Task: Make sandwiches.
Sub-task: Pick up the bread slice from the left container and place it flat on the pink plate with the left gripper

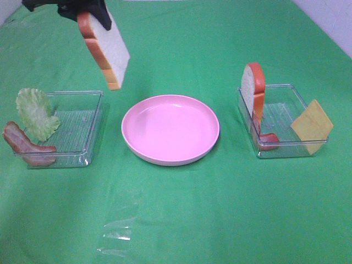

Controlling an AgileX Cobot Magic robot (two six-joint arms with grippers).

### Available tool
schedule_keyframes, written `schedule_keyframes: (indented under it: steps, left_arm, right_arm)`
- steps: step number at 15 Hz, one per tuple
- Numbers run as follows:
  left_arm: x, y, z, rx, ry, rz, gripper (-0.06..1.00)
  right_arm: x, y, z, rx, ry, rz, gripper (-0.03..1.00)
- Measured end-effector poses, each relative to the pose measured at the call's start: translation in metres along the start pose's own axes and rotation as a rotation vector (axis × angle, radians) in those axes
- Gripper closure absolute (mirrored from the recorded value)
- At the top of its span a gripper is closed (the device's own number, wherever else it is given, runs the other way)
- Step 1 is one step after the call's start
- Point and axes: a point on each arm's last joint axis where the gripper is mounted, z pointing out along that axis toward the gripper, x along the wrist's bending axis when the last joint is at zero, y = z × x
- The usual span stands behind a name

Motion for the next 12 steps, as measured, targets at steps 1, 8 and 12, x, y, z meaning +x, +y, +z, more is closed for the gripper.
schedule_keyframes:
  steps: [1,8,12]
  left_arm:
    - [-0.010,-0.002,0.009,0.005,-0.054,0.014,0.73]
    - [-0.069,-0.043,0.105,0.092,-0.142,0.144,0.73]
    - [-0.077,-0.059,0.149,0.114,-0.168,0.108,0.73]
  right_arm:
    - [0.000,0.000,0.000,0.000,0.000,0.000,0.09]
    - [0.000,0.000,0.000,0.000,0.000,0.000,0.09]
    - [0.000,0.000,0.000,0.000,0.000,0.000,0.09]
